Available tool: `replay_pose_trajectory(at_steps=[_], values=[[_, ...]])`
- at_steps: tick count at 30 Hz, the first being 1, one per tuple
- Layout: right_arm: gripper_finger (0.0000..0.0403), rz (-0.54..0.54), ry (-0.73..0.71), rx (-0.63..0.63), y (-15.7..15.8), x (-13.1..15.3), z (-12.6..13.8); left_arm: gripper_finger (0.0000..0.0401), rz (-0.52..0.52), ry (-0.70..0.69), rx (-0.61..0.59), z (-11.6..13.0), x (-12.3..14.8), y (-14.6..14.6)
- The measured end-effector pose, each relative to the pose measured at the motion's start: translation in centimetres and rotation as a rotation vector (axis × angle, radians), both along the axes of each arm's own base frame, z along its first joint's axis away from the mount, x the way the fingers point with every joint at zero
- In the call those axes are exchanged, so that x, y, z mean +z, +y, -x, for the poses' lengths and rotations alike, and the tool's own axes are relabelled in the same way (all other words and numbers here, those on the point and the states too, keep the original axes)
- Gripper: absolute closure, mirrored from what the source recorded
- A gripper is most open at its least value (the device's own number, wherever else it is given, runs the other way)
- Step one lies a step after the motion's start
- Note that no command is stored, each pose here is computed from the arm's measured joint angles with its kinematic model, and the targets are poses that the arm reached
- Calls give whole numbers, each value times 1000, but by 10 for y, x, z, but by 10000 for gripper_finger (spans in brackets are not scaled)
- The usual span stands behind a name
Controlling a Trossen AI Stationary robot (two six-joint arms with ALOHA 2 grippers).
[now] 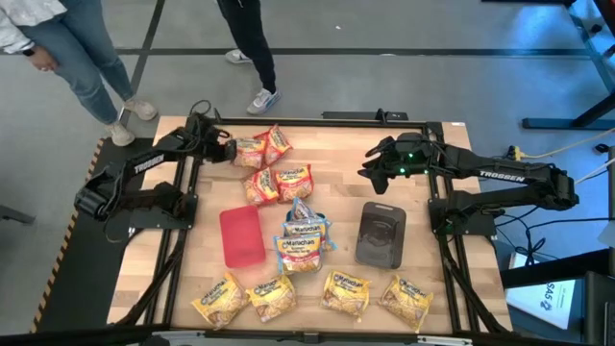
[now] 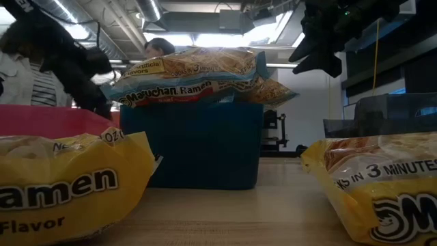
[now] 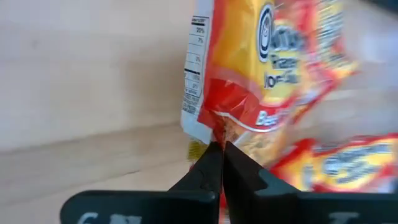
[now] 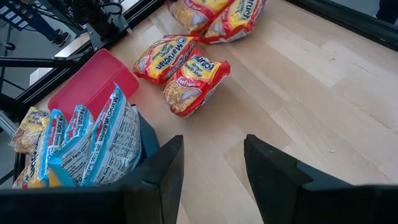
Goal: Sort Maruchan noodles
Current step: Put the red noodle pack into the red bin
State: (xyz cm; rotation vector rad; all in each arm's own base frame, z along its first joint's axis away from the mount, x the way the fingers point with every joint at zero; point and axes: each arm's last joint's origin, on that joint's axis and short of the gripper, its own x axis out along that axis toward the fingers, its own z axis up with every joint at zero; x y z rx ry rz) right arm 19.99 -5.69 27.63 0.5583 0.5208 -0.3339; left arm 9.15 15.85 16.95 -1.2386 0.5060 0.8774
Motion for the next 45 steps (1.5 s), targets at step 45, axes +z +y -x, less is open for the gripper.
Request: replay_pose_trajectory(at_steps=[45], values=[[238, -50, -8, 29, 1, 0, 0, 401, -367, -365, -443, 8, 105, -132]])
